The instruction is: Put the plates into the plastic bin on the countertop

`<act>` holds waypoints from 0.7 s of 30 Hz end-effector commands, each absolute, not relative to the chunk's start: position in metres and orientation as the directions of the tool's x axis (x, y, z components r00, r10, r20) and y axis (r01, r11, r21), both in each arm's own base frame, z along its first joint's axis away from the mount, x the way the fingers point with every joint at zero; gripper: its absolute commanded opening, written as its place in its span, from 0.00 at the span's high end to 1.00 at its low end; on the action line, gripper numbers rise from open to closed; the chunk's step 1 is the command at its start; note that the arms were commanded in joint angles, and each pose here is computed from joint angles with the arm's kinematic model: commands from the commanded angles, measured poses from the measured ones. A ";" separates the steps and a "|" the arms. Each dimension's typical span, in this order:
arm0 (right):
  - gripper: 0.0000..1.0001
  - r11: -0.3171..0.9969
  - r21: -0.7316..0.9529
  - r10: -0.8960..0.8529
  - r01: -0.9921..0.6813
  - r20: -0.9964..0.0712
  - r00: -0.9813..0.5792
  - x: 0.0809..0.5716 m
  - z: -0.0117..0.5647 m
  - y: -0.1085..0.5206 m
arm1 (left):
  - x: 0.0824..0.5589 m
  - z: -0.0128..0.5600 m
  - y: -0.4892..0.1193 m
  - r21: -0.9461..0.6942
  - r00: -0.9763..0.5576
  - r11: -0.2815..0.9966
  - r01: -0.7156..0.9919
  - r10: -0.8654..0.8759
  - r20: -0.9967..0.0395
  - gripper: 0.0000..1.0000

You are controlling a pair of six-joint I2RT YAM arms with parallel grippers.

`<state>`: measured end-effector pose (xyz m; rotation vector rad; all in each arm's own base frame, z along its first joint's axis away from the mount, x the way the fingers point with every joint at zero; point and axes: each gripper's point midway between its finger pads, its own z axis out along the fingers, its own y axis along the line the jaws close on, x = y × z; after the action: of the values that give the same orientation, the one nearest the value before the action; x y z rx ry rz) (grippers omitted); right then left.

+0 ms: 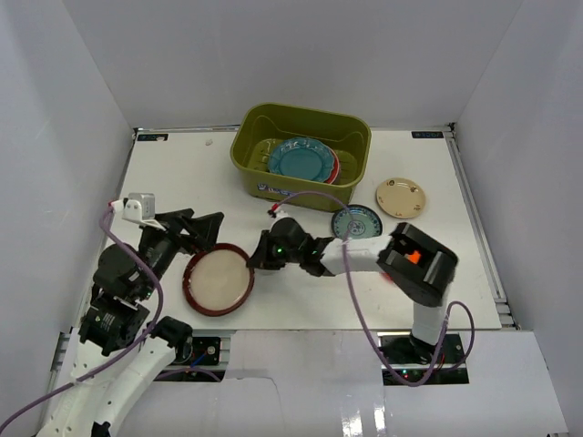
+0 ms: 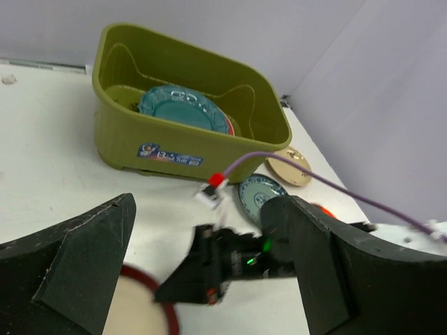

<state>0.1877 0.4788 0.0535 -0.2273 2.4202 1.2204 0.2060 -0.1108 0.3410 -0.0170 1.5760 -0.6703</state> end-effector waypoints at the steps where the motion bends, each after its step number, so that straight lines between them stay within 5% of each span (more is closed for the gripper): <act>1: 0.92 0.401 0.793 0.253 -0.459 -0.577 -0.777 0.243 0.200 0.445 | 0.195 0.374 -0.094 -0.404 -0.040 0.840 0.361 -0.419 -0.907 0.02; 10: 0.92 0.452 0.737 0.434 -0.503 -0.674 -0.598 0.309 0.328 0.317 | 0.196 0.366 -0.089 -0.442 -0.050 0.838 0.320 -0.451 -0.891 0.02; 21: 0.92 0.709 0.601 0.427 -0.368 -0.782 -0.454 0.476 0.318 0.261 | 0.222 0.283 -0.130 -0.508 -0.345 0.812 0.286 -0.407 -0.845 0.02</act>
<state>0.4516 0.2596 0.2815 0.0927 1.9292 0.9113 0.2166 -0.1125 0.3147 -0.1034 1.6560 -0.6673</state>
